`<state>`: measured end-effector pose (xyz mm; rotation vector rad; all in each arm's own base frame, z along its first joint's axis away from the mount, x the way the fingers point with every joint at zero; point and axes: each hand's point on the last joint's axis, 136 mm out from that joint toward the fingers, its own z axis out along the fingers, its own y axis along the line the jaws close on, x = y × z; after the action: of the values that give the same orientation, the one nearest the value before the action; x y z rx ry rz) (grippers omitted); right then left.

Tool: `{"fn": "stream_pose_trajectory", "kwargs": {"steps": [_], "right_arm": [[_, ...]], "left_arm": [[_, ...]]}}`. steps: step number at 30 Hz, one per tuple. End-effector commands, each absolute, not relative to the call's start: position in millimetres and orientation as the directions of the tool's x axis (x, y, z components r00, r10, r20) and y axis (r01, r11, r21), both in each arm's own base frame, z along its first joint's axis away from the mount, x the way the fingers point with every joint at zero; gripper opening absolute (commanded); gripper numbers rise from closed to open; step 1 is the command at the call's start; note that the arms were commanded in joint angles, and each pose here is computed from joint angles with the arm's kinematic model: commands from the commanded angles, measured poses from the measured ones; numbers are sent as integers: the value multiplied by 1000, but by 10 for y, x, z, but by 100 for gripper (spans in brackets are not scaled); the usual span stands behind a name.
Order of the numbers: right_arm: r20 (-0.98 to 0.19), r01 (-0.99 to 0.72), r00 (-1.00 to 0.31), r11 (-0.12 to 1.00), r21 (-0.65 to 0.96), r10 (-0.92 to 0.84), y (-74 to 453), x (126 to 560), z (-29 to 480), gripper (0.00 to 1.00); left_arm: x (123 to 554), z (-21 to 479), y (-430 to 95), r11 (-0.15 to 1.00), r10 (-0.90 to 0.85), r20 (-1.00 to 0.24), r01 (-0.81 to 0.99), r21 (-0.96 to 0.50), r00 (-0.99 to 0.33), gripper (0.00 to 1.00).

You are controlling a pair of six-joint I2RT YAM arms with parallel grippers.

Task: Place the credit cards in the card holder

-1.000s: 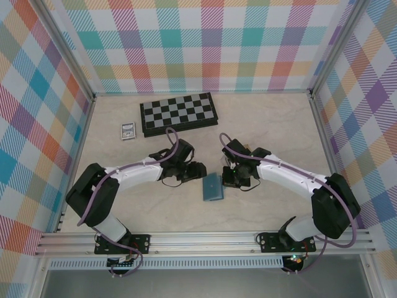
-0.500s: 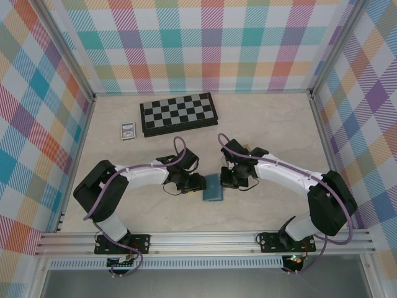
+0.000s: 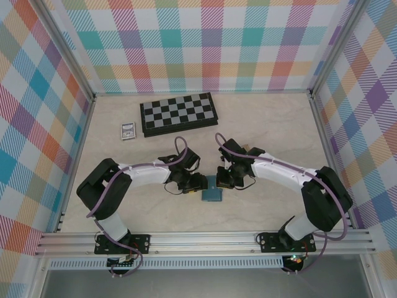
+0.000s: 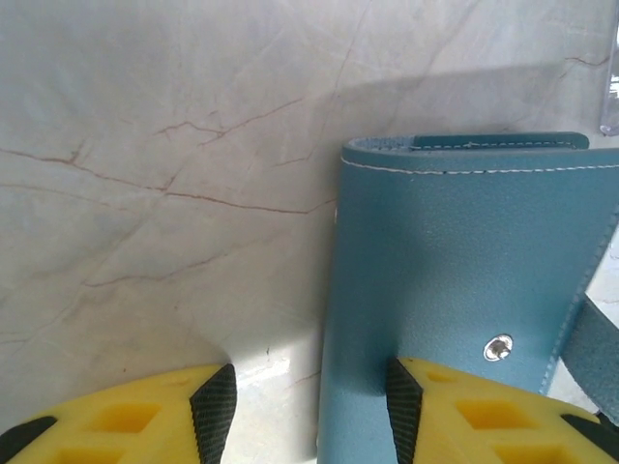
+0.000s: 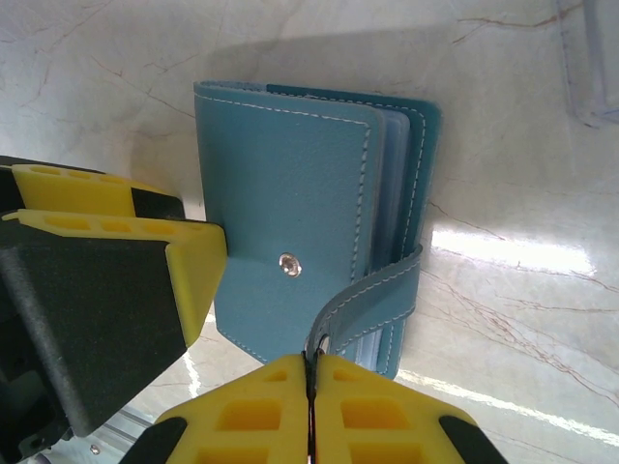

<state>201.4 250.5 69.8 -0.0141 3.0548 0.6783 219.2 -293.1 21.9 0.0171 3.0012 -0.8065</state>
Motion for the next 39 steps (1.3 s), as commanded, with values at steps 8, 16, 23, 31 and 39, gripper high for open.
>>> {"fn": "stream_pose_trajectory", "kwargs": {"steps": [8, 16, 23, 31, 39], "right_arm": [[50, 25, -999, 884, 468, 2, 2690, 2064, 550, 8], [66, 44, -998, 900, 433, 17, 2723, 2145, 438, 9], [93, 65, -995, 910, 408, 29, 2723, 2156, 328, 8], [138, 97, -989, 937, 334, 53, 2620, 2102, 149, 7], [231, 136, -971, 938, 319, 62, 2546, 1848, -69, 1]], "left_arm": [[2077, -89, -3107, 863, 45, -19, 49, -504, -999, 42], [2091, -76, -3163, 854, 37, -20, 42, -519, -999, 36], [2068, -104, -3153, 855, 42, -14, 43, -516, -999, 34], [2072, -98, -3134, 858, 31, -20, 37, -513, -999, 30], [2089, -105, -3107, 863, 11, -27, 23, -505, -1000, 27]]}}
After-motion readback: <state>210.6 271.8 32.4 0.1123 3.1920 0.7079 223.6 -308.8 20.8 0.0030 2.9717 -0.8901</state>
